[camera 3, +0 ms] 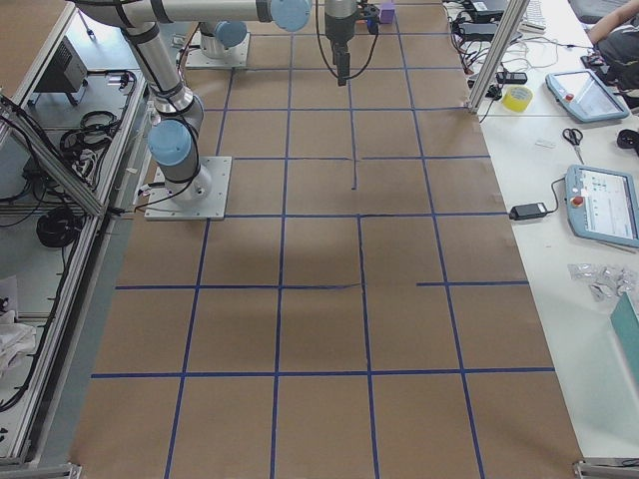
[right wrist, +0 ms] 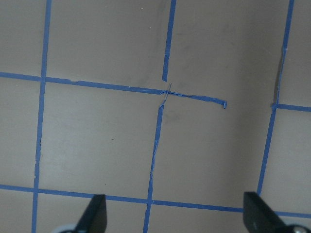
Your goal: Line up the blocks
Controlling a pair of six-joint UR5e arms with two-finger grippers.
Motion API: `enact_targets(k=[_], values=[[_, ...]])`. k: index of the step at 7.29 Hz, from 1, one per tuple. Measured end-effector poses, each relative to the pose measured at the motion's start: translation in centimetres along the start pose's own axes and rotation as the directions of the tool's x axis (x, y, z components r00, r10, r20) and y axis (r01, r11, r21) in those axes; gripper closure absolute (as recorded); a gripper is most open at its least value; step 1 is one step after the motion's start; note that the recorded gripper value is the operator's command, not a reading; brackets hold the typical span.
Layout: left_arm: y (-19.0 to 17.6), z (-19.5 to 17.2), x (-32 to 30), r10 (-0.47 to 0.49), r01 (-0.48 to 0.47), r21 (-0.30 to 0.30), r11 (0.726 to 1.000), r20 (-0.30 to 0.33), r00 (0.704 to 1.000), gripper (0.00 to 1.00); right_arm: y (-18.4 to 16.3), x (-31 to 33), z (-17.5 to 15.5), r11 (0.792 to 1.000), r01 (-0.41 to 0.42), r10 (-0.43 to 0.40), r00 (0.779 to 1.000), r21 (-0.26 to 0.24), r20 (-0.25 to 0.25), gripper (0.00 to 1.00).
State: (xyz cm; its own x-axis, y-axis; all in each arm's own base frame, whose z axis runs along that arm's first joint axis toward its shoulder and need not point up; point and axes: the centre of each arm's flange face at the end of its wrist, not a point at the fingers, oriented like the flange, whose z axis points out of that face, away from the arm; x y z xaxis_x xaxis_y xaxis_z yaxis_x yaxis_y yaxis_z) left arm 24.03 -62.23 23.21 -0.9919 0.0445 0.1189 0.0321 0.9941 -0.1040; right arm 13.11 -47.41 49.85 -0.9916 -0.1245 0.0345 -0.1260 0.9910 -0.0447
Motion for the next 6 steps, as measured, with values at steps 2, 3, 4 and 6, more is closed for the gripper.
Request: enact_targets(k=[2,3,4,6], values=[[-0.5,-9.1,5.4,0.021,-0.021,-0.074,0.997,-0.003,1.000,0.00,-0.3,0.1,0.5,1.000,0.000,0.000,1.000,-0.008,-0.012,0.00],[-0.1,-15.4,10.1,0.016,-0.016,-0.087,0.996,0.001,1.000,0.00,-0.4,0.2,0.6,1.000,-0.001,0.001,1.000,-0.009,-0.013,0.00],[0.9,-20.6,15.9,-0.006,0.007,-0.091,0.996,0.013,1.000,0.00,-0.4,0.2,0.6,1.000,-0.001,0.001,1.000,-0.012,-0.013,0.00],[3.5,-26.6,29.3,-0.054,0.056,-0.052,0.997,0.049,0.997,0.00,-0.1,0.1,0.2,1.000,0.000,0.000,1.000,-0.006,-0.006,0.00]])
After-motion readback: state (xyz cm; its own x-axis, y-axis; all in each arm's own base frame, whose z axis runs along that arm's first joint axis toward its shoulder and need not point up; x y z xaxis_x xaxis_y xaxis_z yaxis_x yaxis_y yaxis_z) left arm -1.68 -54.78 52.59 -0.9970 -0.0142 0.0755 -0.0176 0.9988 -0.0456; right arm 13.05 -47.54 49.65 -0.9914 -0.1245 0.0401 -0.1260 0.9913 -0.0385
